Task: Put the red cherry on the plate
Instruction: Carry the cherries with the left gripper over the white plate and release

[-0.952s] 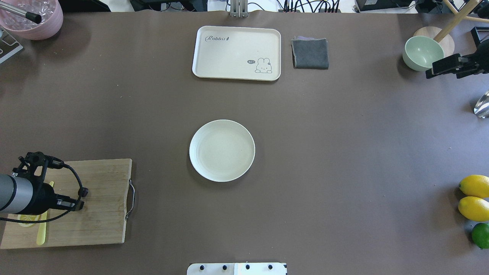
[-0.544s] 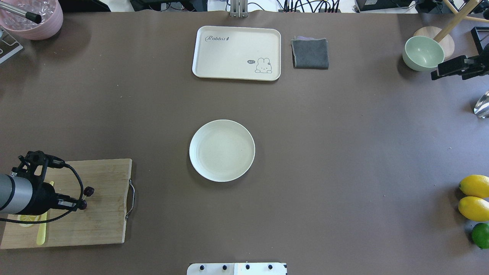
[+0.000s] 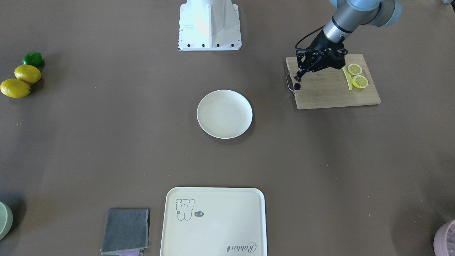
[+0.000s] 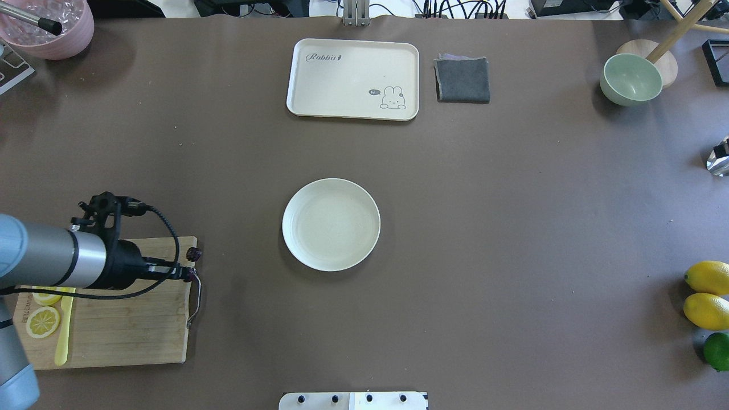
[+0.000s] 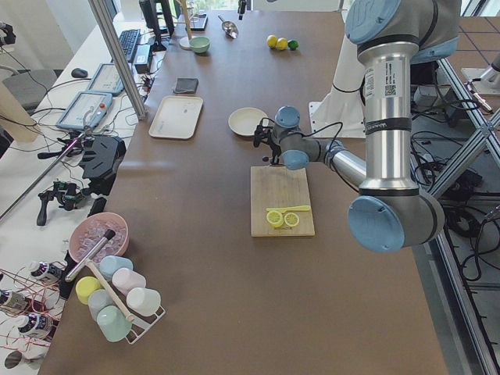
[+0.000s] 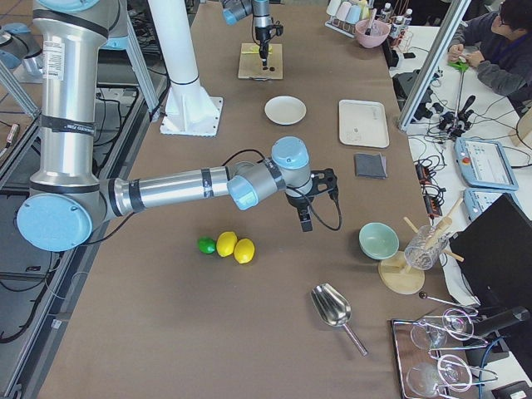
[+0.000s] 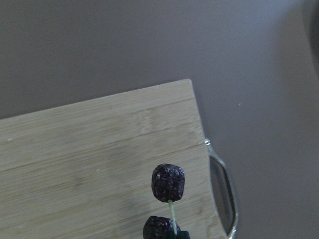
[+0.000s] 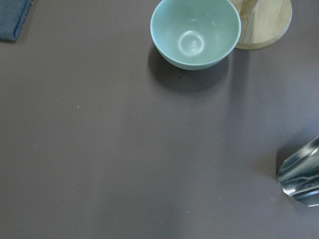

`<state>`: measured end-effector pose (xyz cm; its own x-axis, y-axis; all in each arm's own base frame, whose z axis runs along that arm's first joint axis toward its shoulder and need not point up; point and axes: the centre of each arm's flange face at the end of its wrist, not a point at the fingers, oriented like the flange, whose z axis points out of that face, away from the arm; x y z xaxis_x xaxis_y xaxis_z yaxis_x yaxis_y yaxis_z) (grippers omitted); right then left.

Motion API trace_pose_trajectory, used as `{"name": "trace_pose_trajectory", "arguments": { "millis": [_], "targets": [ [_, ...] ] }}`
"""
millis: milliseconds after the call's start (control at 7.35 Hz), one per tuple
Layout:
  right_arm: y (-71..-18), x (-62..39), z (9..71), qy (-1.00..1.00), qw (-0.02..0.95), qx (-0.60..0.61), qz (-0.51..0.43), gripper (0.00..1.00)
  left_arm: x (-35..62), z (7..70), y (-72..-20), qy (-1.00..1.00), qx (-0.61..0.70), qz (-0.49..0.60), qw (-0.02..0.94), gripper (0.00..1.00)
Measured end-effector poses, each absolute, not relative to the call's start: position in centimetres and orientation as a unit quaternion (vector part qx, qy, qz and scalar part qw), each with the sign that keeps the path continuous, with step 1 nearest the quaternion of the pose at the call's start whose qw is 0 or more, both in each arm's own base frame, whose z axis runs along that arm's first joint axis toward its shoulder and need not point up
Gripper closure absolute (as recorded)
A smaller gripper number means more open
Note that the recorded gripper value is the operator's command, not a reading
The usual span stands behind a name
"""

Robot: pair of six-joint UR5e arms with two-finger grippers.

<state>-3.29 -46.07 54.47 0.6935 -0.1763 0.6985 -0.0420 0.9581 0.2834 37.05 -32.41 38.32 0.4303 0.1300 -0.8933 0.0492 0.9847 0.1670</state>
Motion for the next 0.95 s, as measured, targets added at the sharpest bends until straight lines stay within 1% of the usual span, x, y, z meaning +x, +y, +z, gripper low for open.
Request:
{"name": "trace_pose_trajectory", "arguments": {
  "millis": [272, 544, 680, 816, 952],
  "targets": [
    [-43.8, -1.3, 59.0, -0.375, 0.917, 0.122, -0.054, 0.00, 41.9, 33.7, -35.6, 0.559, 0.076, -0.020, 0.825, 1.00],
    [-42.6, -0.8, 63.3, -0.365, 0.922, 0.103, -0.083, 0.00, 47.6, 26.8, -38.8, 0.561, 0.071, -0.067, 0.822, 1.00],
    [-42.3, -0.8, 64.6, -0.362, 0.923, 0.095, -0.088, 0.00, 49.7, 24.6, -39.3, 0.557, 0.069, -0.080, 0.824, 1.00],
    [-42.1, -0.7, 65.4, -0.362, 0.924, 0.089, -0.088, 0.00, 51.4, 23.8, -38.9, 0.553, 0.072, -0.086, 0.826, 0.43],
    [-42.0, -0.7, 65.9, -0.361, 0.924, 0.086, -0.088, 0.00, 52.3, 23.4, -38.4, 0.551, 0.075, -0.088, 0.827, 0.04]
  ]
}}
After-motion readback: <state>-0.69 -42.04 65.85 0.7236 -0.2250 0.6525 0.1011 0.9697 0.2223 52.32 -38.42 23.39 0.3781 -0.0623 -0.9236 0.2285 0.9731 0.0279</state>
